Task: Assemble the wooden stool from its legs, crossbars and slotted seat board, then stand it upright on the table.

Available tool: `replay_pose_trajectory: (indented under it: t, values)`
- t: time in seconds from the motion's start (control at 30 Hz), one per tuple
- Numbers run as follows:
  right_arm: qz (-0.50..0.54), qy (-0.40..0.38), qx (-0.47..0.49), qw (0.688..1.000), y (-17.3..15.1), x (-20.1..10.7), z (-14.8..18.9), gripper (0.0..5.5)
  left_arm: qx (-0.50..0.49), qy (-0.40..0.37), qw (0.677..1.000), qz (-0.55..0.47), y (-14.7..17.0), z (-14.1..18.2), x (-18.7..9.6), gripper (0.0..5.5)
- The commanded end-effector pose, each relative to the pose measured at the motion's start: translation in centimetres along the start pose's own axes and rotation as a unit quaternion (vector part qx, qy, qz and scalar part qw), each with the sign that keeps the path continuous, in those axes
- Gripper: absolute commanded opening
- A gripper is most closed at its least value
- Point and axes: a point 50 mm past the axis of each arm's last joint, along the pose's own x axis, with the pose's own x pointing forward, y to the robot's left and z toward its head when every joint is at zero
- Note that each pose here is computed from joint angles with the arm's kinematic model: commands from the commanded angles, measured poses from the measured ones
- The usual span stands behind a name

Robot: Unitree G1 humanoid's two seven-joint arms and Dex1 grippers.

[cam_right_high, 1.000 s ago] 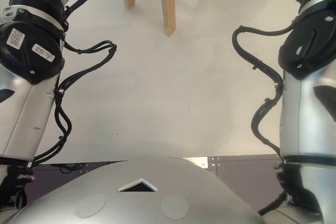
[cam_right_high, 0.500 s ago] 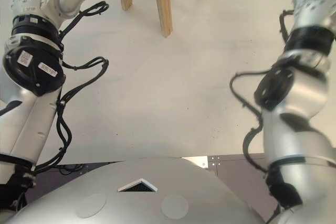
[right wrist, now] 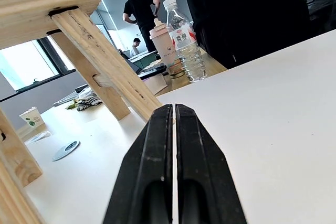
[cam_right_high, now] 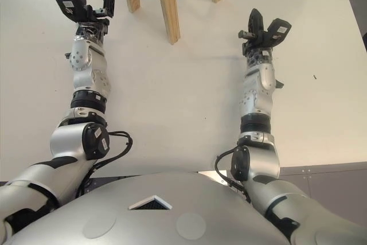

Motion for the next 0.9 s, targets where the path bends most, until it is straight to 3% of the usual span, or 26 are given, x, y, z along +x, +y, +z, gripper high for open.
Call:
replay_pose_trajectory:
  t: [0.03, 0.23, 0.9]
  values:
    - [0.017, 0.007, -0.033, 0.999, 0.5, 0.1, -0.5, 0.10, 0.012, -0.003, 1.000, -0.001, -0.3, -0.2, 0.1, 4.06]
    - [0.043, 0.016, -0.107, 0.993, 1.5, 0.1, -1.2, 0.10, 0.018, -0.003, 1.000, -0.018, -1.2, -0.4, 0.1, 4.06]
    - [0.050, 0.010, -0.123, 0.991, 2.0, 0.5, -1.2, 0.10, 0.031, -0.007, 0.999, -0.027, -1.8, -0.2, 0.5, 4.06]
